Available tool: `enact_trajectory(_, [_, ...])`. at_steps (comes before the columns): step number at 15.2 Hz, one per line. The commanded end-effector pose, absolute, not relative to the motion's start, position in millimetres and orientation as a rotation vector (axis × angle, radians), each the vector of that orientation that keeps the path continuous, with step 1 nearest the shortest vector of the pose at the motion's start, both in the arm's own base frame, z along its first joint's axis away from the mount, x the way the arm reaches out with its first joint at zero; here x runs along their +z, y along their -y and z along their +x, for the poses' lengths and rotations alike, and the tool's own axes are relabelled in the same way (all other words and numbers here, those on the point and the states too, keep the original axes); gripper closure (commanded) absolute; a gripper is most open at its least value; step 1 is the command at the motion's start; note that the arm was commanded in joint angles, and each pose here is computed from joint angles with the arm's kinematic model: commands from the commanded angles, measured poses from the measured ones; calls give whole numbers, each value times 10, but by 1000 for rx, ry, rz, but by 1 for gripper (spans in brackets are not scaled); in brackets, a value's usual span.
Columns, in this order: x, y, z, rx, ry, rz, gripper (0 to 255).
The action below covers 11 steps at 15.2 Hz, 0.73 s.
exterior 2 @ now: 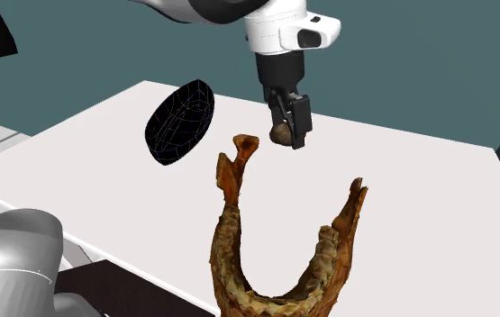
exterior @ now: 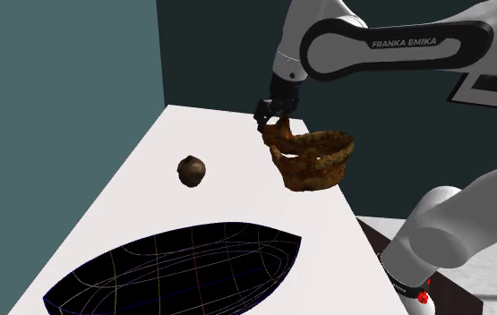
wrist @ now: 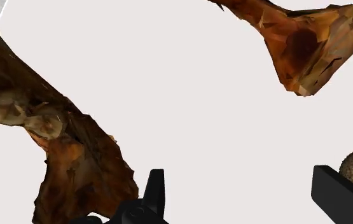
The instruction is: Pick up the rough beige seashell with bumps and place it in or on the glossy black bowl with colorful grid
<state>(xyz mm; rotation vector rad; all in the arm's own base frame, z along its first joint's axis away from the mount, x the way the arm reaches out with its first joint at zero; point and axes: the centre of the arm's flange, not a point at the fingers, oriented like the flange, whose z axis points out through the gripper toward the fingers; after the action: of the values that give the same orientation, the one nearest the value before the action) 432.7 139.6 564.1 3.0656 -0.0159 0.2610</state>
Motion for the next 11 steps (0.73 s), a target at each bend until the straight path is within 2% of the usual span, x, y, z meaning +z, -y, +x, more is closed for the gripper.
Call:
enact_trajectory(1, [5528,-1574,4493,251,34,3079,0])
enact_trajectory(11, [5034,-2385,5369,202,119,3141,0])
